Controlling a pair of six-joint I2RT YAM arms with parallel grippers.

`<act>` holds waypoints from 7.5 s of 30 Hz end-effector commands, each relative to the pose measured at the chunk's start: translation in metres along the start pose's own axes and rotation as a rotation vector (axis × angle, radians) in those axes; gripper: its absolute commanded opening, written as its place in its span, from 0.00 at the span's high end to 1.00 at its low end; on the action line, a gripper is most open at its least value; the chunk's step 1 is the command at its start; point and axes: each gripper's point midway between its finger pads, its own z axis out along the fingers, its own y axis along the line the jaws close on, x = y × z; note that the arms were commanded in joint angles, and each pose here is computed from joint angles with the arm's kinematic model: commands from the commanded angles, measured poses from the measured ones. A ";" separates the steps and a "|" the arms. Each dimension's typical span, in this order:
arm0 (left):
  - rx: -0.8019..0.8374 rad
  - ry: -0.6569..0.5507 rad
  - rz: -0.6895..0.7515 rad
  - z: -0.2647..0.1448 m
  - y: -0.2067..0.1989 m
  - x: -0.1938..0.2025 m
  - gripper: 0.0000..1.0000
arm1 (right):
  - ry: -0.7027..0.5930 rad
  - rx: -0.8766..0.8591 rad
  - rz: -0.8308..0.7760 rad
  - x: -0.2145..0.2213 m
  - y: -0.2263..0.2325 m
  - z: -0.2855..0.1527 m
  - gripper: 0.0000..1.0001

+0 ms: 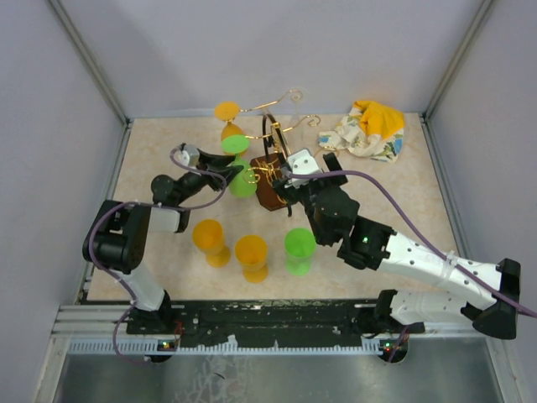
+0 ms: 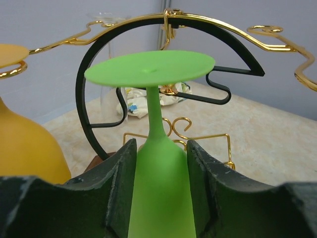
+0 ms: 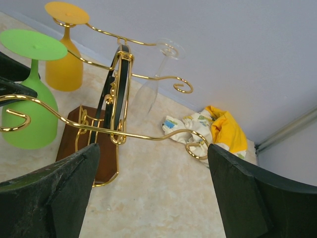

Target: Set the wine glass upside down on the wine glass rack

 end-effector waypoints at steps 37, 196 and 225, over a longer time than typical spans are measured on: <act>-0.704 0.272 -0.067 -0.104 0.018 -0.166 0.44 | 0.103 -0.470 0.216 -0.057 0.094 -0.004 0.15; -0.392 -0.597 0.513 0.001 -0.045 -0.240 1.00 | -0.246 -1.017 1.341 -0.201 0.043 0.143 0.47; -0.351 -0.562 0.473 0.020 -0.053 -0.216 0.70 | -0.236 -0.903 1.177 -0.206 0.047 0.159 0.89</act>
